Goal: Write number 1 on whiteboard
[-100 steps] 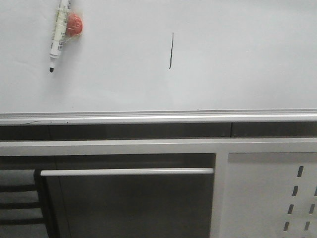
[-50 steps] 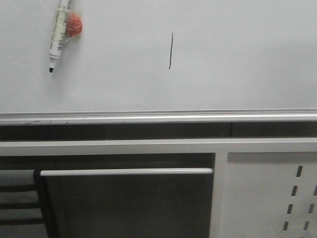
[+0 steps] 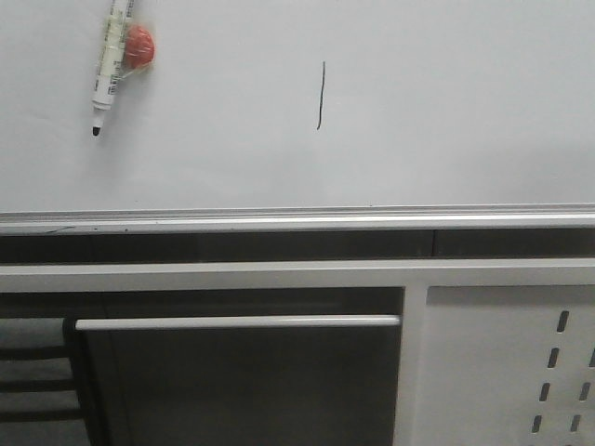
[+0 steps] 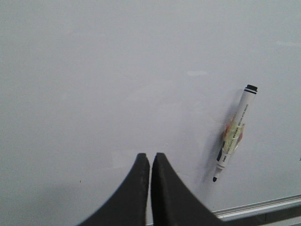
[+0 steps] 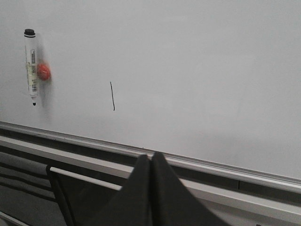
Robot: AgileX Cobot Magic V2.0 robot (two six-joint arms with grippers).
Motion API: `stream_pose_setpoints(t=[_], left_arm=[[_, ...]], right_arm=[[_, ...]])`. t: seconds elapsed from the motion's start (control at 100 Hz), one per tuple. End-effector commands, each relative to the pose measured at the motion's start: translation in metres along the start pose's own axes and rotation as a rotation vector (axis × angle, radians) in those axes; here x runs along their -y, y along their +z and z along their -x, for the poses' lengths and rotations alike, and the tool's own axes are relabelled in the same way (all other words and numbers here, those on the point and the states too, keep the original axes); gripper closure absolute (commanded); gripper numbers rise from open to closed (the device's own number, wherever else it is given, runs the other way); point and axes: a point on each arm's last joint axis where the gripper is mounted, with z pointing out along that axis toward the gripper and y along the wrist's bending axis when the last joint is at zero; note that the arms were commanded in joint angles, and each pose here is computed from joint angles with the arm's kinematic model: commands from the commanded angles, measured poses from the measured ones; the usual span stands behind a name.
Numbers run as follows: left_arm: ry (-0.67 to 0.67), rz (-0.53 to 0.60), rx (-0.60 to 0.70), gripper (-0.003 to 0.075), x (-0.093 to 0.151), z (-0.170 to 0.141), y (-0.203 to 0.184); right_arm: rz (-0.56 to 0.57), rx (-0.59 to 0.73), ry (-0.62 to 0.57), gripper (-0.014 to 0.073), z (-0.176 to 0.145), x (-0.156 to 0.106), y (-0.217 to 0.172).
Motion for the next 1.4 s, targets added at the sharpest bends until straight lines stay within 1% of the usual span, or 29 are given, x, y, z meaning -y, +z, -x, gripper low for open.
stream_pose_setpoints(t=[0.0, 0.61, 0.67, 0.73, 0.74, 0.75, 0.76, 0.77, 0.8, 0.81, 0.82, 0.83, 0.84, 0.9, 0.93, 0.94, 0.95, 0.98, 1.02, 1.03, 1.04, 1.07, 1.09, 1.1, 1.11, 1.12, 1.2, 1.29, 1.39], left_arm=[[-0.085, -0.039, 0.006, 0.0741, 0.003, 0.007, 0.000], [-0.084, -0.040, 0.004, 0.0741, 0.003, 0.006, 0.000], [-0.062, -0.021, 0.005, 0.0741, 0.002, 0.006, 0.001], [-0.097, 0.009, 0.003, 0.0741, -0.001, 0.006, 0.001], [-0.087, 0.017, 0.011, 0.0741, -0.001, 0.006, 0.001], [-0.112, 0.030, 0.017, 0.0741, -0.002, 0.006, 0.002], [-0.089, 0.037, 0.024, 0.0741, -0.003, 0.007, 0.001], [-0.115, 0.043, 0.030, 0.0741, -0.003, 0.007, 0.001], [-0.115, 0.065, 0.070, 0.0741, -0.005, 0.008, 0.001], [-0.082, 0.064, 0.078, 0.0741, -0.004, 0.008, 0.001], [-0.110, 0.070, 0.088, 0.0741, -0.005, 0.008, 0.001], [-0.073, 0.074, 0.104, 0.0741, -0.005, 0.008, 0.001], [-0.101, 0.080, 0.114, 0.0741, -0.005, 0.008, 0.001], [-0.088, 0.094, 0.176, 0.0741, -0.004, 0.006, 0.001], [-0.067, 0.091, 0.182, 0.0741, -0.002, 0.004, 0.001], [-0.088, 0.096, 0.180, 0.0741, -0.002, 0.003, 0.001], [-0.068, 0.089, 0.180, 0.0741, -0.001, 0.002, 0.001], [-0.082, 0.091, 0.167, 0.0741, 0.000, -0.002, 0.001], [-0.053, 0.075, 0.124, 0.0741, 0.004, -0.009, 0.002], [-0.075, 0.071, 0.107, 0.0741, 0.004, -0.011, 0.002], [-0.055, 0.071, 0.098, 0.0741, 0.005, -0.013, 0.002], [-0.073, 0.069, 0.058, 0.0741, 0.006, -0.017, 0.002], [-0.050, 0.072, 0.032, 0.0741, 0.007, -0.020, 0.002], [-0.073, 0.082, 0.019, 0.0741, 0.007, -0.022, 0.002], [-0.057, 0.077, 0.002, 0.0741, 0.008, -0.023, 0.001], [-0.079, 0.088, -0.007, 0.0741, 0.007, -0.024, 0.001], [-0.084, 0.129, -0.098, 0.0741, 0.007, -0.035, -0.004], [-0.070, 0.172, -0.123, 0.0741, 0.005, -0.043, -0.009], [-0.055, 0.196, -0.106, 0.0741, 0.005, -0.052, -0.013]], right_arm=[[-0.027, 0.049, 0.021, 0.0660, 0.011, 0.002, -0.001], [-0.027, 0.050, 0.022, 0.0660, 0.011, 0.002, -0.001], [-0.027, 0.050, 0.022, 0.0660, 0.011, 0.002, -0.001], [-0.027, 0.050, 0.022, 0.0660, 0.011, 0.002, -0.001], [-0.027, 0.050, 0.022, 0.0660, 0.011, 0.002, -0.001], [-0.027, 0.050, 0.022, 0.0660, 0.011, 0.002, -0.001], [-0.027, 0.050, 0.022, 0.0660, 0.011, 0.002, -0.001], [-0.027, 0.050, 0.022, 0.0660, 0.011, 0.002, -0.001], [-0.027, 0.050, 0.022, 0.0660, 0.011, 0.002, -0.001], [-0.027, 0.050, 0.022, 0.0660, 0.011, 0.002, -0.001], [-0.027, 0.050, 0.022, 0.0660, 0.011, 0.002, -0.001], [-0.027, 0.050, 0.022, 0.0660, 0.011, 0.002, -0.001], [-0.027, 0.050, 0.022, 0.0660, 0.011, 0.002, -0.001], [-0.027, 0.050, 0.022, 0.0660, 0.011, 0.002, -0.001], [-0.027, 0.050, 0.022, 0.0660, 0.011, 0.002, -0.001], [-0.027, 0.050, 0.022, 0.0660, 0.011, 0.002, -0.001], [-0.027, 0.050, 0.022, 0.0660, 0.011, 0.002, -0.001], [-0.027, 0.050, 0.022, 0.0660, 0.011, 0.002, -0.001], [-0.027, 0.050, 0.022, 0.0660, 0.011, 0.002, -0.001], [-0.027, 0.050, 0.022, 0.0660, 0.011, 0.002, -0.001], [-0.027, 0.050, 0.022, 0.0660, 0.011, 0.002, -0.001], [-0.027, 0.050, 0.022, 0.0660, 0.011, 0.002, -0.001], [-0.027, 0.050, 0.022, 0.0660, 0.011, 0.002, -0.001], [-0.027, 0.050, 0.022, 0.0660, 0.011, 0.002, -0.001], [-0.027, 0.050, 0.022, 0.0660, 0.011, 0.002, -0.001], [-0.027, 0.050, 0.022, 0.0660, 0.011, 0.002, -0.001], [-0.027, 0.050, 0.022, 0.0660, 0.011, 0.002, -0.001], [-0.027, 0.050, 0.022, 0.0660, 0.011, 0.002, -0.001], [-0.027, 0.050, 0.022, 0.0660, 0.011, 0.002, -0.001]])
